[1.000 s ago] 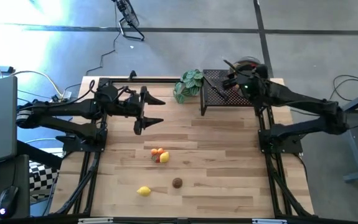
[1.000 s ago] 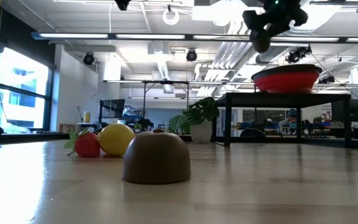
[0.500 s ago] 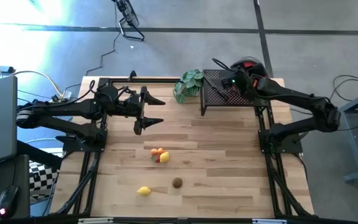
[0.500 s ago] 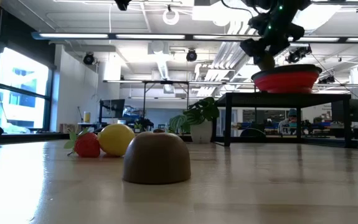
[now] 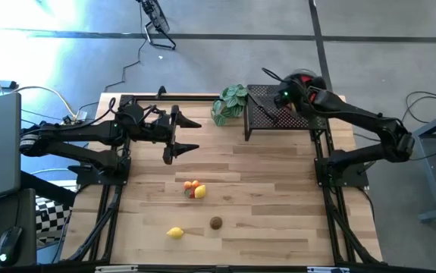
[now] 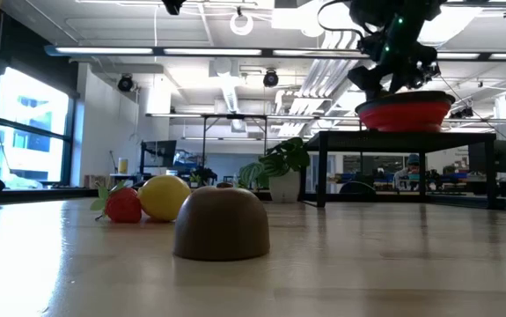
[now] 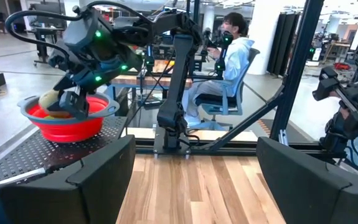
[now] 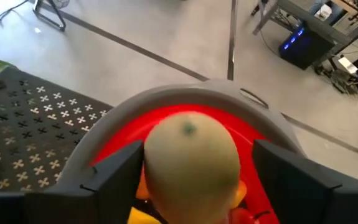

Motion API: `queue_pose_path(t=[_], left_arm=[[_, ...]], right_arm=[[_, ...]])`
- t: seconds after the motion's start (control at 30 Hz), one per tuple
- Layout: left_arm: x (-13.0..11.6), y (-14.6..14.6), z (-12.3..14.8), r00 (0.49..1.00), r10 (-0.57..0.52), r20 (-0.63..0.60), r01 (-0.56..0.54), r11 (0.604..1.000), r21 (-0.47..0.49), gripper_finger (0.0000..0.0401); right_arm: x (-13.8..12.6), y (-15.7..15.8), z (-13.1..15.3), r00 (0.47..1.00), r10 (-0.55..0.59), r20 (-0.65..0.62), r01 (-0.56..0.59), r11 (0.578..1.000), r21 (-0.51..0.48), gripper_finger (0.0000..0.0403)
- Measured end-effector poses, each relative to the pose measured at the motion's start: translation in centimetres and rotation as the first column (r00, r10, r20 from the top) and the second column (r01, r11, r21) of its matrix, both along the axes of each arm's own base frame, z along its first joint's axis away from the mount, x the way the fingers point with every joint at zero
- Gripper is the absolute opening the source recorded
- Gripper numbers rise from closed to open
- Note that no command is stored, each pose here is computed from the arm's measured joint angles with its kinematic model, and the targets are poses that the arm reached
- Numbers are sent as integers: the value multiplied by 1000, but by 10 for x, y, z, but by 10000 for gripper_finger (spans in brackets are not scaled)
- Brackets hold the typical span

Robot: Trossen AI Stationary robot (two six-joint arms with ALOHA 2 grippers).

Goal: Pick & Place Fruit
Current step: Put the brown kiwi into the red strainer bowl, then put the half brown kiwi into the red strainer bowl

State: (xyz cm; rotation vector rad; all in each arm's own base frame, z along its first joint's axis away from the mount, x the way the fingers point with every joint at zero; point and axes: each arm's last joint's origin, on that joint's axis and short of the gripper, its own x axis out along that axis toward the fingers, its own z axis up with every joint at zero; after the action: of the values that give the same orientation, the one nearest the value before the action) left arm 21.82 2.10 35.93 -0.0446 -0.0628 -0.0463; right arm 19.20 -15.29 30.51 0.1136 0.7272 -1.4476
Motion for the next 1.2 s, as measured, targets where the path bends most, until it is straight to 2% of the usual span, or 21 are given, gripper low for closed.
queue_pose_path(t=[0.13, 0.23, 0.43, 0.57, 0.7, 0.87, 0.93, 1.03, 1.2], left_arm=[[0, 0, 0, 1000, 0, 0, 0, 1000, 0, 326], [0, 0, 0, 1000, 0, 0, 0, 1000, 0, 326], [0, 0, 0, 1000, -1, -1, 1, 1000, 0, 326], [0, 0, 0, 1000, -5, -1, 5, 1000, -2, 326], [0, 0, -1, 1000, -13, -8, 13, 1000, -12, 326], [0, 0, -2, 1000, -15, -20, 15, 1000, -13, 326], [0, 0, -3, 999, -15, -31, 14, 1000, -15, 326], [0, 0, -3, 999, -15, -34, 14, 1000, -15, 326], [0, 0, -3, 999, -15, -34, 14, 1000, -15, 326]], right_arm=[[1, 2, 1, 999, 28, -30, -29, 1000, -4, 330], [-1, 5, 6, 998, 48, -36, -49, 999, -24, 335], [-7, 22, 27, 991, 121, 49, -117, 989, -91, 317], [-10, 42, 42, 950, 266, 163, -252, 962, -104, 297], [-10, 66, 52, 834, 461, 303, -458, 885, -85, 273], [-7, 87, 57, 703, 587, 402, -616, 785, -68, 236], [-4, 94, 57, 645, 635, 425, -683, 728, -51, 221], [0, 104, 57, 567, 689, 452, -757, 652, -45, 198], [9, 117, 59, 486, 737, 469, -811, 581, -72, 162]])
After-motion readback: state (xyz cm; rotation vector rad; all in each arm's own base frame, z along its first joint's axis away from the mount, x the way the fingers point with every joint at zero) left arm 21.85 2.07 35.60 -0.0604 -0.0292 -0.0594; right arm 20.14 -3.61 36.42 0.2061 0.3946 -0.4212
